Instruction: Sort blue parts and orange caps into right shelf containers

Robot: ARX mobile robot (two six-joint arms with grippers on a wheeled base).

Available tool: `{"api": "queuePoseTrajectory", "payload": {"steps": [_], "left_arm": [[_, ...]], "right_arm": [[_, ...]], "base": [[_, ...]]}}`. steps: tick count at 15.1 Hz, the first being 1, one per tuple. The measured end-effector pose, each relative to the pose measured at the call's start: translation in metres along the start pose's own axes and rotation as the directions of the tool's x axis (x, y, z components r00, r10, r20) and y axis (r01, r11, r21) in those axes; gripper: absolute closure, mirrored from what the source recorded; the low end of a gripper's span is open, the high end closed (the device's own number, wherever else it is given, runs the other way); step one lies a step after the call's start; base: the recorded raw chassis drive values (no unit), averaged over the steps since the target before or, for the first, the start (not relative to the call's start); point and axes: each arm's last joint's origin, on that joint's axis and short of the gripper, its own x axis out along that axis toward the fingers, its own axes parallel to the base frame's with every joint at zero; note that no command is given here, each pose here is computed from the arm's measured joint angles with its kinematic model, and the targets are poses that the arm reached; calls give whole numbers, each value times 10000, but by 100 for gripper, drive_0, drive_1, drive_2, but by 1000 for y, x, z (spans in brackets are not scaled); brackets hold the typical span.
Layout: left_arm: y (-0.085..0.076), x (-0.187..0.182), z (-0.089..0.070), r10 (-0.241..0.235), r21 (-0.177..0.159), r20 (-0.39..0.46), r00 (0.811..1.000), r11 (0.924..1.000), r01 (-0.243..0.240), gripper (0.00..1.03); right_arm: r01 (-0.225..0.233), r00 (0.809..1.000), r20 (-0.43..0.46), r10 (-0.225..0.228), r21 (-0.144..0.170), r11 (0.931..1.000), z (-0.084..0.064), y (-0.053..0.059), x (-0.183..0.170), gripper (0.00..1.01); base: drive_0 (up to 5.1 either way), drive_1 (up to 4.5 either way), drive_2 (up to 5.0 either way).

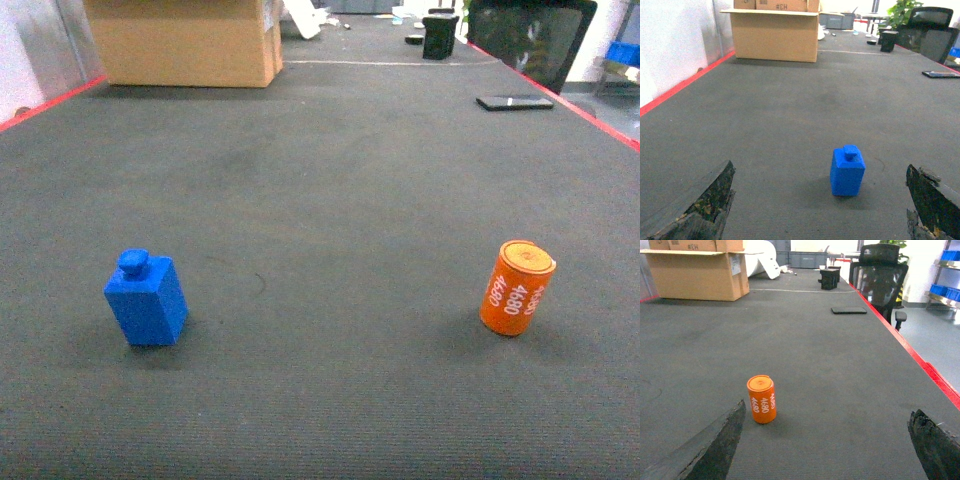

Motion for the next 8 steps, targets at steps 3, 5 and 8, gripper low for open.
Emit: {"api": "queuePoseTrajectory", "payload": {"steps": [3, 5, 8], "left_arm": [[0, 0, 0, 0, 4, 0, 10000, 10000, 0, 5], [0, 0, 0, 0, 0, 0, 10000, 10000, 0, 5], [0, 0, 0, 0, 0, 0, 10000, 10000, 0, 5]], "right_arm": [[-4, 10000, 0, 4, 0, 10000, 0, 0, 0, 3], [0, 10000, 4, 0, 0, 10000, 0, 0, 0, 3], [-4, 10000, 4, 4, 0, 10000, 0, 0, 0, 3]], "base": [[0, 0, 0], [0, 0, 0], [0, 0, 0]]}}
